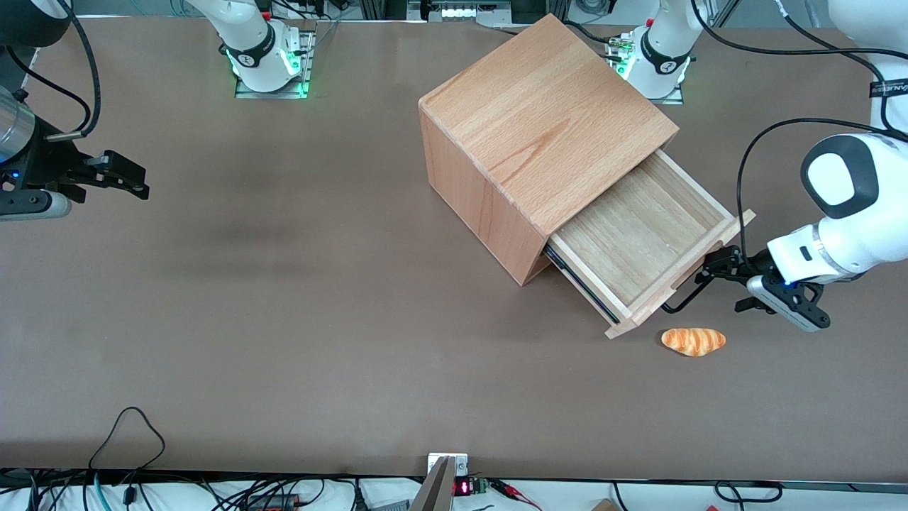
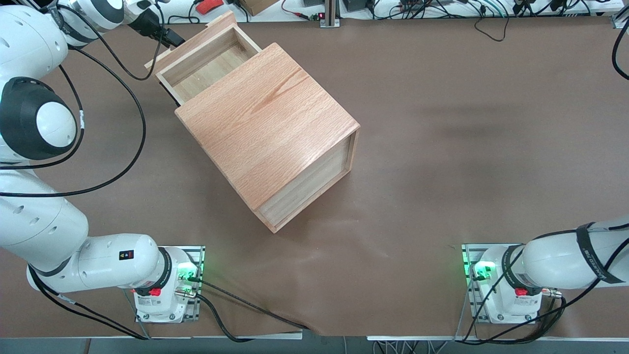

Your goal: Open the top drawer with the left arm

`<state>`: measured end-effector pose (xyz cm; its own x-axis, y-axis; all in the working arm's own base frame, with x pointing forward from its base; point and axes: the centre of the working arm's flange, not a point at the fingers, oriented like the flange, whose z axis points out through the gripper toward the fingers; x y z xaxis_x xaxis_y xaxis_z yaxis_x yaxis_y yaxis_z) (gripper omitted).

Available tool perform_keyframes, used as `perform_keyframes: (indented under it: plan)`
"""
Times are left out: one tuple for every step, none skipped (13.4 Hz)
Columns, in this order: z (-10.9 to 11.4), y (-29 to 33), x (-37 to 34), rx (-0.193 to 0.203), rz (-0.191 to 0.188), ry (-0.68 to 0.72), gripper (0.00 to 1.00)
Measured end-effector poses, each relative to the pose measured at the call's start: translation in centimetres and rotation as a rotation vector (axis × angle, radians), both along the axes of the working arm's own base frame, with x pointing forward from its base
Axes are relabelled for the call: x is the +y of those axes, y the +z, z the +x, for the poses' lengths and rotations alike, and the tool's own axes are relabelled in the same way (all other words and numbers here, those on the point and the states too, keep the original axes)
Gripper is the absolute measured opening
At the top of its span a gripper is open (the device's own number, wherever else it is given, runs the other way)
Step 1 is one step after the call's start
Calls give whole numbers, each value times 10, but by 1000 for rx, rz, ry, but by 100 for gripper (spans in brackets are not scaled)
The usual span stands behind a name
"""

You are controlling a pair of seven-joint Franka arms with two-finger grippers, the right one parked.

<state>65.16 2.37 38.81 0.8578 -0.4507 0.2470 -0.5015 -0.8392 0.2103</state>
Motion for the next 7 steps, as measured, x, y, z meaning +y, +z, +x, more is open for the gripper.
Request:
perform_keyframes:
  plan:
    - [0,4,3,-11,9,0,100]
    - [0,10,5,-23,16,1,100]
    - [-1,19,6,-39,32,-6,100]
    - [-1,30,8,-59,68,-23,100]
    - [0,45,9,-80,99,-33,100]
    - [-1,62,9,-88,109,-26,100]
    - [-2,78,9,-79,107,-3,100]
